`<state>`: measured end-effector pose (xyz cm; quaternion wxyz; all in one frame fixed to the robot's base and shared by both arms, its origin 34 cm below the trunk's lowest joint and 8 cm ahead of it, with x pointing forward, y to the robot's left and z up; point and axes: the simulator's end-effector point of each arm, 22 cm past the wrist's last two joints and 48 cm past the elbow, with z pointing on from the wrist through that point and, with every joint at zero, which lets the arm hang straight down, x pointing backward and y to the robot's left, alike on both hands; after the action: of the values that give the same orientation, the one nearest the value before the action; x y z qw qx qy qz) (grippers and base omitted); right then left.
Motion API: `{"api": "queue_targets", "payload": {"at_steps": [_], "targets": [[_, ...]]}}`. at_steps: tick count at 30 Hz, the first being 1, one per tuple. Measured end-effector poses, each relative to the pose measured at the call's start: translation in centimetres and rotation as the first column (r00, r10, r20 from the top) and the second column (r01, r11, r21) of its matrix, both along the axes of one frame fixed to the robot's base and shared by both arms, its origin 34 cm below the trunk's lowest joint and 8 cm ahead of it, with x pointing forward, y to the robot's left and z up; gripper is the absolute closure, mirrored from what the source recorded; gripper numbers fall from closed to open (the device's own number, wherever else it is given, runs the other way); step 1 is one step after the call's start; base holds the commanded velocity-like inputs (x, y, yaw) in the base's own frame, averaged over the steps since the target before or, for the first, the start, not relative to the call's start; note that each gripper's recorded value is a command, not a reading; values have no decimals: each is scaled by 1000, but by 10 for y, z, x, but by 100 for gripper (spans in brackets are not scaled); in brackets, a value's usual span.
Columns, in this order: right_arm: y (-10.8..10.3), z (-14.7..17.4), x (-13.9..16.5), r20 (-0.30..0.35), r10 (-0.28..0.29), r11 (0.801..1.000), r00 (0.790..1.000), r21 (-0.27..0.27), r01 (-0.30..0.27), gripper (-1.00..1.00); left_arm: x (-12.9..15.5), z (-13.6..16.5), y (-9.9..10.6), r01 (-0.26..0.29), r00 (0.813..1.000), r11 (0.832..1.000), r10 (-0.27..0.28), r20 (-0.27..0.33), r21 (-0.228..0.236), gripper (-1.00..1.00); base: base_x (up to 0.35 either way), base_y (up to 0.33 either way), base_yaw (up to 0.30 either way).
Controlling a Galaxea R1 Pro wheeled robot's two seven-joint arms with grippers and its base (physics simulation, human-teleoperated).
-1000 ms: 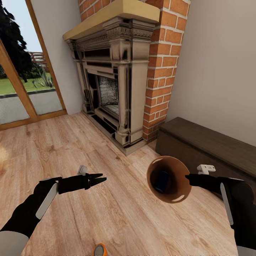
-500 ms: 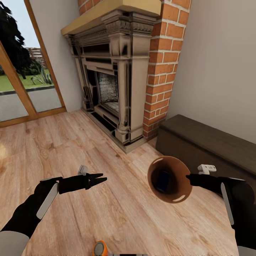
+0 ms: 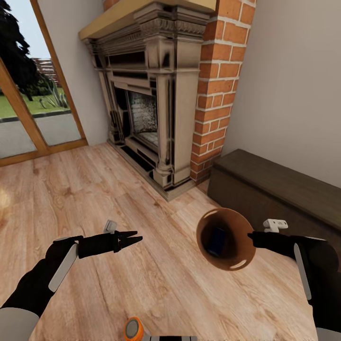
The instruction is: Put the three can of soda from the living room inside the tash can in the kitchen.
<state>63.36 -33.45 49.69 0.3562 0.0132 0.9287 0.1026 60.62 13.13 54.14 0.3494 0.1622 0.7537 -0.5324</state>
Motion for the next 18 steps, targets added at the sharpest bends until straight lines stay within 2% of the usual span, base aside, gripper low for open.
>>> {"api": "queue_targets", "payload": {"at_steps": [18], "targets": [[-1, -16, -1, -30, -1, 1000, 1000, -4, 1, 100, 0, -15, 0, 1, 1000, 1000, -1, -29, -2, -100, 0, 0, 0]]}}
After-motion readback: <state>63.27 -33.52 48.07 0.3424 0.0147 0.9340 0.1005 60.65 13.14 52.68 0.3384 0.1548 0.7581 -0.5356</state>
